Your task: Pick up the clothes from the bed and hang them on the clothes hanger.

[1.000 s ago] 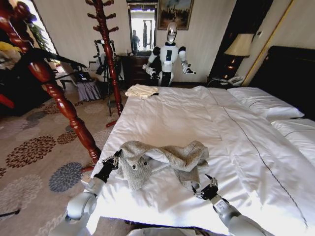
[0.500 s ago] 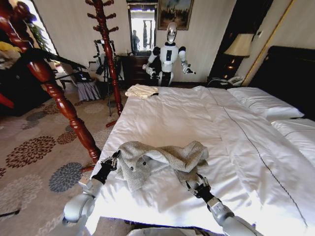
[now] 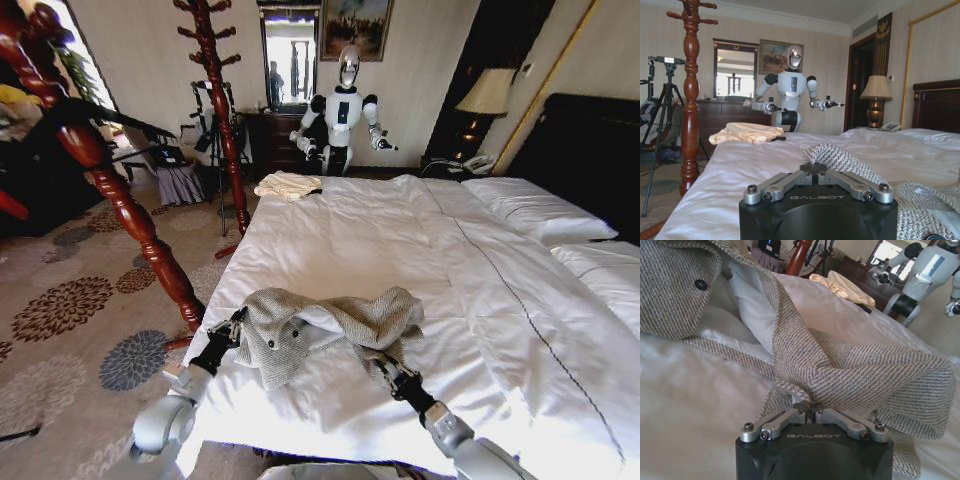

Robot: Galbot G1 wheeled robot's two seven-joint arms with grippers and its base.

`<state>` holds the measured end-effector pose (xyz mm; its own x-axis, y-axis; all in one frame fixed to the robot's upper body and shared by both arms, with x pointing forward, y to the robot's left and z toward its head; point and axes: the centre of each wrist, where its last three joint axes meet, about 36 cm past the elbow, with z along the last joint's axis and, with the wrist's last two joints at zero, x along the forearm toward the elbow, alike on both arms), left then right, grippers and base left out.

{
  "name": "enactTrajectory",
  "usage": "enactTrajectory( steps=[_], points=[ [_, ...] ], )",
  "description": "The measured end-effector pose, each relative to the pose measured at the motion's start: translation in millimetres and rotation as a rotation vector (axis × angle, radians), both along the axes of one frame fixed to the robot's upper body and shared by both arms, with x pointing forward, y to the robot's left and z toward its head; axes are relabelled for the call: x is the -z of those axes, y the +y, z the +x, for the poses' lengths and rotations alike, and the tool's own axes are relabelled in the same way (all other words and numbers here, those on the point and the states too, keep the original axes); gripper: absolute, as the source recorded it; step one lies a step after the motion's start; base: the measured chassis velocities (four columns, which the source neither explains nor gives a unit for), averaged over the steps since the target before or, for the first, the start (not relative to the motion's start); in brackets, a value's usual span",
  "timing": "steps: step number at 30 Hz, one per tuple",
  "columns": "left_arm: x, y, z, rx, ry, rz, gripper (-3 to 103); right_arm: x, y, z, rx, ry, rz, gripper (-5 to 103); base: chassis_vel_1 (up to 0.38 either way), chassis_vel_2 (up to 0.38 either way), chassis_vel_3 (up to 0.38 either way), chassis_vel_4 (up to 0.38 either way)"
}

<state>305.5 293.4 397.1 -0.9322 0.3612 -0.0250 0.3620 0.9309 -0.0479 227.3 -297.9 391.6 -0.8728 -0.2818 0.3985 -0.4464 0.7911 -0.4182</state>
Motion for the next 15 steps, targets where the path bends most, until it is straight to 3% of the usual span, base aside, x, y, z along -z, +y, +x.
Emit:
enactTrajectory(
  steps=[1,2,11,14,15],
  points=[
    [0,0,0,0.000,0.000,0.000,0,0,0,0,0.000,0.002,0.004,8,0.000,0.000,0.000,0.000],
    [0,-1,-1,0.001,-0.001,-0.001,0,0,1,0,0.010,0.014,0.025,1,0.000,0.000,0.000,0.000],
    [-3,-1,-3,-0.001,-0.003,-0.003,0,0,-1,3,0.000,0.013,0.080,0,0.000,0.000,0.000,0.000],
    [-6,0,-3,-0.004,-0.002,-0.019,0,-14,0,6,-0.092,-0.032,0.174,0,0.000,0.000,0.000,0.000],
    [-9,0,-3,-0.003,-0.004,-0.033,0,-24,2,8,-0.127,-0.047,0.241,0,0.000,0.000,0.000,0.000]
  ],
)
